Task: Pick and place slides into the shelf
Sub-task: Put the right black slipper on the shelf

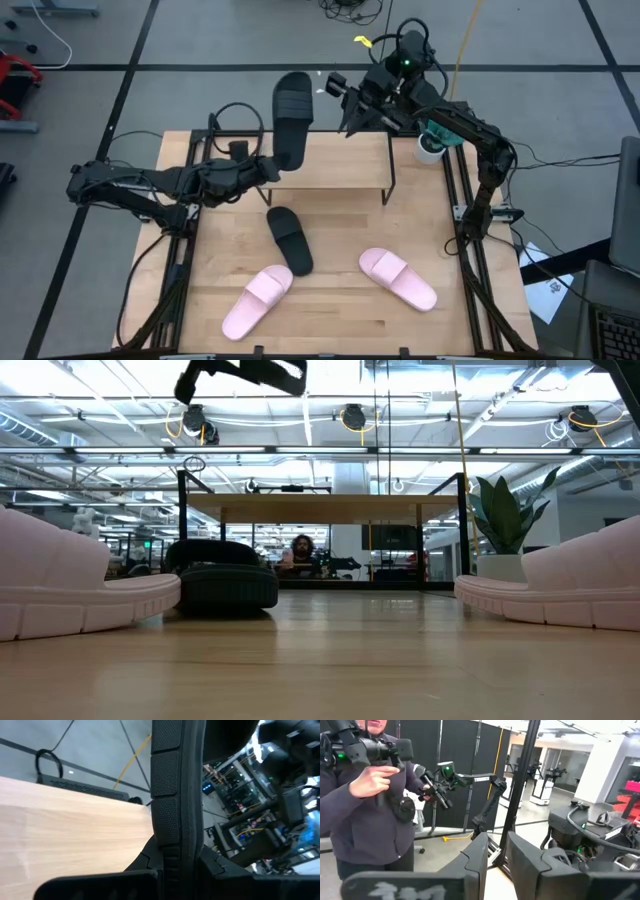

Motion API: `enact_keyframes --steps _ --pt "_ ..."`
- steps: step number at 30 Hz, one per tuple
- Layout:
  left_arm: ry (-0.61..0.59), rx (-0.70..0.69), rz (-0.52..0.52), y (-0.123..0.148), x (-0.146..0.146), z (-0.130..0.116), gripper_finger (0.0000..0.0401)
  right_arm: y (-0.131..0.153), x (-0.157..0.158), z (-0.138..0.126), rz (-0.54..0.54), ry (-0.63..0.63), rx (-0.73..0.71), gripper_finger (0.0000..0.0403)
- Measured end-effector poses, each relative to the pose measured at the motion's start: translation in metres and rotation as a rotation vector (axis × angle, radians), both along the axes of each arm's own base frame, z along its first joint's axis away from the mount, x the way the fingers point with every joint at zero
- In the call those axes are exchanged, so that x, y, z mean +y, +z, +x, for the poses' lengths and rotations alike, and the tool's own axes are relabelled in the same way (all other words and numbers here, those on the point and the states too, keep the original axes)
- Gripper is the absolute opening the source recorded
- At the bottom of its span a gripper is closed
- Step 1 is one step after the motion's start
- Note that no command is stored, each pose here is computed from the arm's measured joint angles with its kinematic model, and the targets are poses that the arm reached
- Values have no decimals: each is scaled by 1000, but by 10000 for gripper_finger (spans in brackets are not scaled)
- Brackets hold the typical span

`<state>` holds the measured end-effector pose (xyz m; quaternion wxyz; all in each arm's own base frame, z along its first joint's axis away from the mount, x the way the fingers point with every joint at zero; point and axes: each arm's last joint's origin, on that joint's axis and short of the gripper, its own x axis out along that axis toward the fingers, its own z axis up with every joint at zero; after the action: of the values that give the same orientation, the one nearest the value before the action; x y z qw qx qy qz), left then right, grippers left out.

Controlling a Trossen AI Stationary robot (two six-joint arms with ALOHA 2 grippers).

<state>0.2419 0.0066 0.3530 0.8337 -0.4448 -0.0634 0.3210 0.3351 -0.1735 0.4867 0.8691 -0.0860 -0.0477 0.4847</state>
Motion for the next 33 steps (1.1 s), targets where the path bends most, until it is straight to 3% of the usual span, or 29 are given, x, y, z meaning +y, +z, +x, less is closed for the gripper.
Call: enact_keyframes --steps 19,28,33 --pt "13 15 20 0 0 0 39 -29 -4 11 147 4 239 63" --pt "25 36 24 -2 1 -1 39 -10 23 10 7 66 11 63" --pt "20 45 20 -3 0 -1 39 5 35 7 -19 85 -46 63"
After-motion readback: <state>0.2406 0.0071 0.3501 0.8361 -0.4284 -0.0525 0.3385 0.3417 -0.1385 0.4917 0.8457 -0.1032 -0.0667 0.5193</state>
